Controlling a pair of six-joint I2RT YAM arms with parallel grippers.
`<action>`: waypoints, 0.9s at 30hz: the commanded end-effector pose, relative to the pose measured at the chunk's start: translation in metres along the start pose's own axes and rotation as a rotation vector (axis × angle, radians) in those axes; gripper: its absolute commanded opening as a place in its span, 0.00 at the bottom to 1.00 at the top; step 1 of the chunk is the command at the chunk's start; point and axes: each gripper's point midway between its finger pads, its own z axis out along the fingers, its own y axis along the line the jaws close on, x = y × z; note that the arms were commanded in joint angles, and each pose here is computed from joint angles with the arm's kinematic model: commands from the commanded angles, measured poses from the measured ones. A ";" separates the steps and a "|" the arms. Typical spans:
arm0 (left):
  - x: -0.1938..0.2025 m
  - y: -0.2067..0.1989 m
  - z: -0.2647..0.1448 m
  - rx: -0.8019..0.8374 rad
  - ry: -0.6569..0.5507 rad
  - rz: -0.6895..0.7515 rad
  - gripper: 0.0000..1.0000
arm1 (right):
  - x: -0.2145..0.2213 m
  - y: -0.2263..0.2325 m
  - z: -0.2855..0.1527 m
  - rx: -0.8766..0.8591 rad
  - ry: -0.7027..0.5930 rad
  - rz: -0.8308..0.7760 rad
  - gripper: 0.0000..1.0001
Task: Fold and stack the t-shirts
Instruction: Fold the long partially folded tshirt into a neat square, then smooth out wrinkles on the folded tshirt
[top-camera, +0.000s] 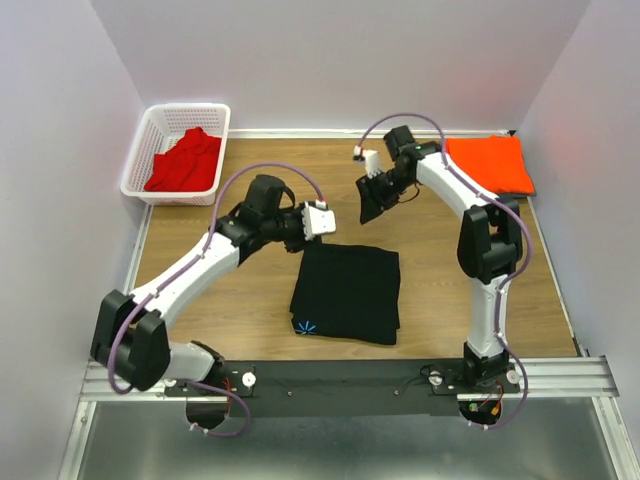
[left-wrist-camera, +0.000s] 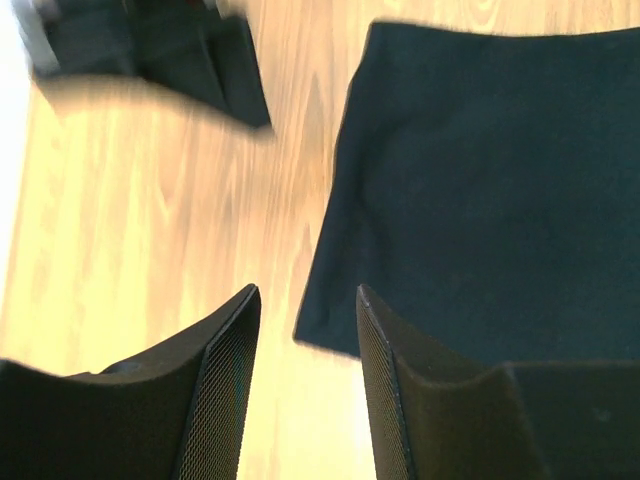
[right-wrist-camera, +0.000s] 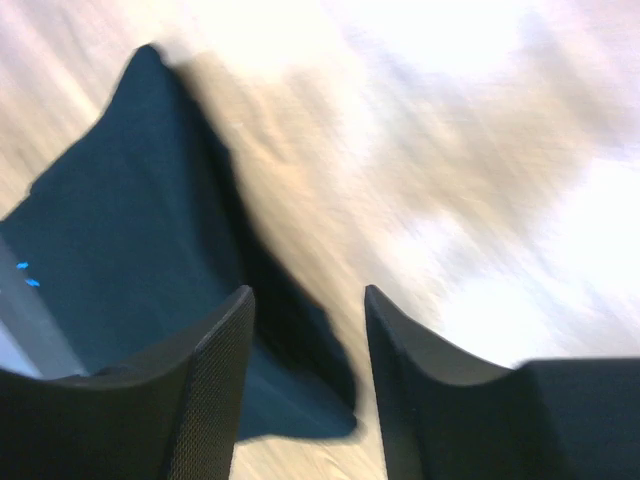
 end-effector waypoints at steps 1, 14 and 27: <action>0.017 0.005 -0.002 0.094 -0.014 -0.218 0.52 | 0.005 -0.028 -0.048 0.112 0.003 0.026 0.58; 0.101 0.034 0.029 0.253 0.063 -0.545 0.52 | 0.093 -0.020 -0.029 0.018 0.164 0.044 0.56; 0.139 0.013 0.055 0.352 0.107 -0.659 0.52 | 0.111 -0.017 -0.011 -0.055 0.194 0.060 0.52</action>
